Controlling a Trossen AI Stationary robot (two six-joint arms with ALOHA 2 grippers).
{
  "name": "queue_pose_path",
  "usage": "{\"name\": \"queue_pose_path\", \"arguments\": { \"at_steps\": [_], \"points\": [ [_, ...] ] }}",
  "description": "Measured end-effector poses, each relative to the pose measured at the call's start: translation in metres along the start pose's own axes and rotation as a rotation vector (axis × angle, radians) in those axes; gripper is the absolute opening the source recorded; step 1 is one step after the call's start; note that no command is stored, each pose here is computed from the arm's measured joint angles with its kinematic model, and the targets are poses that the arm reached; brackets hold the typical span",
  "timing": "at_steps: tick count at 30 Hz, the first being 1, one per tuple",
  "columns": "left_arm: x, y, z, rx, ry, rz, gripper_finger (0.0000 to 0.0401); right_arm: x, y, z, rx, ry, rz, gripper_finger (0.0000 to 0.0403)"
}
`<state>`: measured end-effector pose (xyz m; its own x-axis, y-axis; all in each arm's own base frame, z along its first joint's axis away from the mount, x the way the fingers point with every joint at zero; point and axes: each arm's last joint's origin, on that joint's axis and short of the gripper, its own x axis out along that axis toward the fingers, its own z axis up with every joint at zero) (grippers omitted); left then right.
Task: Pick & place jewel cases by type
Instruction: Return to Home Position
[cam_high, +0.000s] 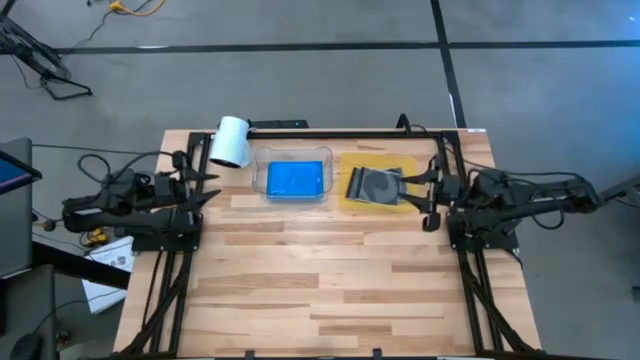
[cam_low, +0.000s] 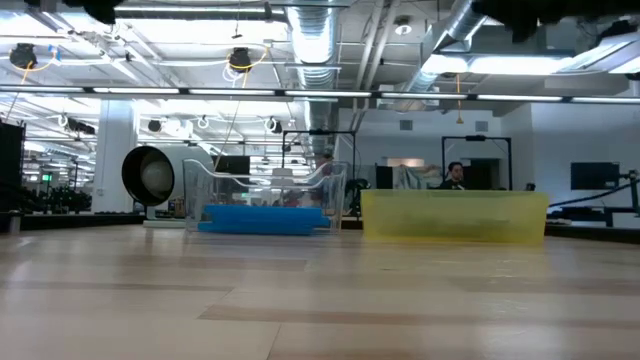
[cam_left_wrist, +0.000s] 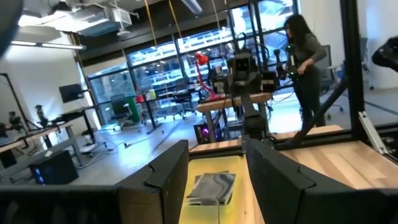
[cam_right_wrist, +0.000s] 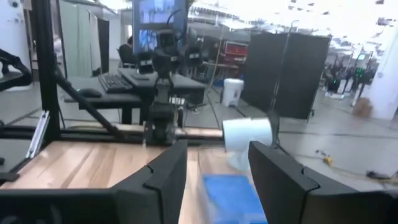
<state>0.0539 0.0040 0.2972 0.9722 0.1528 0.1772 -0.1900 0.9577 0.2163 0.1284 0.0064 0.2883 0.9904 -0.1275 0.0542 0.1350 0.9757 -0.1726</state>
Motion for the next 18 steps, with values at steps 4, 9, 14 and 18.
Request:
{"name": "queue_pose_path", "arguments": {
  "at_steps": [4, 9, 14, 18],
  "points": [
    [0.003, -0.005, -0.018, -0.015, -0.003, 0.022, 0.0157, -0.002, 0.004, -0.027, 0.048, -0.001, 0.005, 0.0166],
    [0.009, -0.01, -0.035, -0.052, 0.023, 0.016, 0.0157, -0.002, 0.007, -0.049, 0.104, -0.018, 0.048, 0.0166],
    [0.01, -0.013, -0.045, -0.086, 0.017, 0.013, 0.0158, -0.002, 0.007, -0.064, 0.122, -0.006, 0.04, 0.0166],
    [0.007, -0.016, -0.056, -0.104, 0.025, -0.007, 0.0158, -0.007, 0.003, -0.081, 0.126, 0.008, -0.003, 0.0166]
  ]
}}
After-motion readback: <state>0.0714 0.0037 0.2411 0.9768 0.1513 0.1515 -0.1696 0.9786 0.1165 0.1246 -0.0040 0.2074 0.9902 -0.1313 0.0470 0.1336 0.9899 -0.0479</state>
